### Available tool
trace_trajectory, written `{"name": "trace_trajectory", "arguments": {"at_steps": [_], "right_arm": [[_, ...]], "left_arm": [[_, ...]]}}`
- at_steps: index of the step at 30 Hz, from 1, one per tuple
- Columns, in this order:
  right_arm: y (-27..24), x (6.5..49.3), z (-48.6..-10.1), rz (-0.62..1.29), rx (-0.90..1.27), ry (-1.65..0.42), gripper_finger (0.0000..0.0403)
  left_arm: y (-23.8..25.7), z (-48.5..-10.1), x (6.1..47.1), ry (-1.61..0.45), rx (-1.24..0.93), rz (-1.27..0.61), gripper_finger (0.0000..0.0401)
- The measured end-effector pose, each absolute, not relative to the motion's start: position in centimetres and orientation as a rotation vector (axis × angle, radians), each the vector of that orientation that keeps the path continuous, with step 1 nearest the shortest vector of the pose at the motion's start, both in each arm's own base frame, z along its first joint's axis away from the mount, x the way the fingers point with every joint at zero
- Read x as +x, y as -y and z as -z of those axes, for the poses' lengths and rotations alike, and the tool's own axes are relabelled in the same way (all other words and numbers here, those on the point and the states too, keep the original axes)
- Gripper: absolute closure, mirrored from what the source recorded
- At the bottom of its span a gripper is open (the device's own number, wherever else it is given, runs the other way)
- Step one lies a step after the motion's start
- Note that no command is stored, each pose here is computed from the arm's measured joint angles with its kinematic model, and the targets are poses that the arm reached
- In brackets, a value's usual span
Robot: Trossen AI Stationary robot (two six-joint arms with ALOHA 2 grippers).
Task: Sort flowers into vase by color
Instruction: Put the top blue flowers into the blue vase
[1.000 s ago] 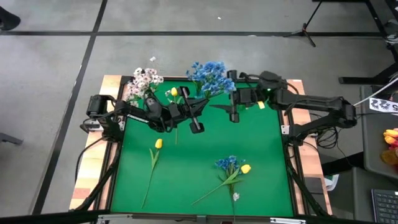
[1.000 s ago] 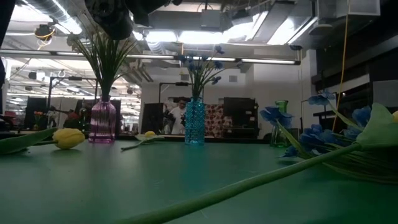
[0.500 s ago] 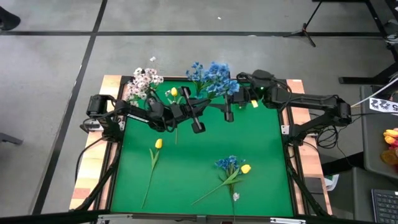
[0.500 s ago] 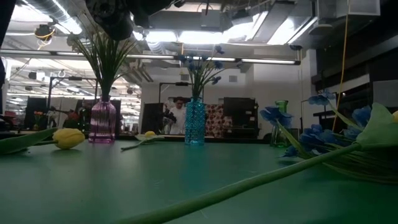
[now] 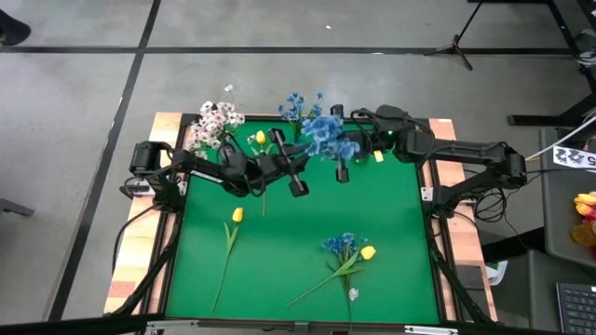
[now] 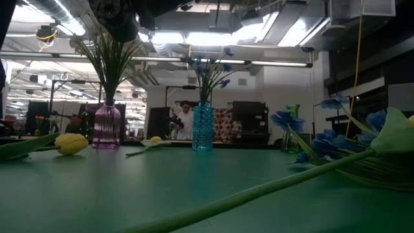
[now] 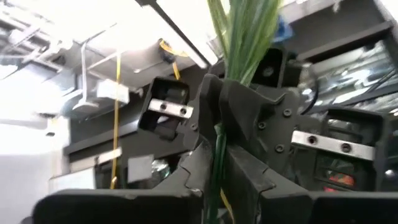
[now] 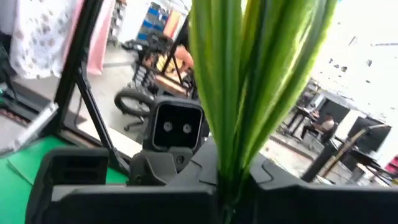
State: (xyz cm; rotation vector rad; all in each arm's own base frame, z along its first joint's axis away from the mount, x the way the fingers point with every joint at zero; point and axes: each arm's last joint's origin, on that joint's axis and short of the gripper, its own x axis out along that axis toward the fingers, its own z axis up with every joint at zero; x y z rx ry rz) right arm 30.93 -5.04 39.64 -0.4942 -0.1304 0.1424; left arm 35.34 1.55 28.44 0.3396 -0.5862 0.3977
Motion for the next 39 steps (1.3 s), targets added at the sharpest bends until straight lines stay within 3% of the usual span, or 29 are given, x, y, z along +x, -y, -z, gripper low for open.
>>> {"name": "trace_trajectory", "arguments": {"at_steps": [19, 39], "right_arm": [[5.2, 30.7, -38.4, -0.119, -0.545, -0.015, 0.0394], [5.3, 30.5, -37.0, -0.121, -0.589, -0.172, 0.0394]], "left_arm": [[-1.7, -27.1, 36.0, 0.407, 0.272, -0.524, 0.0232], [-1.9, -26.3, 36.4, 0.332, 0.204, -0.502, 0.0233]]}}
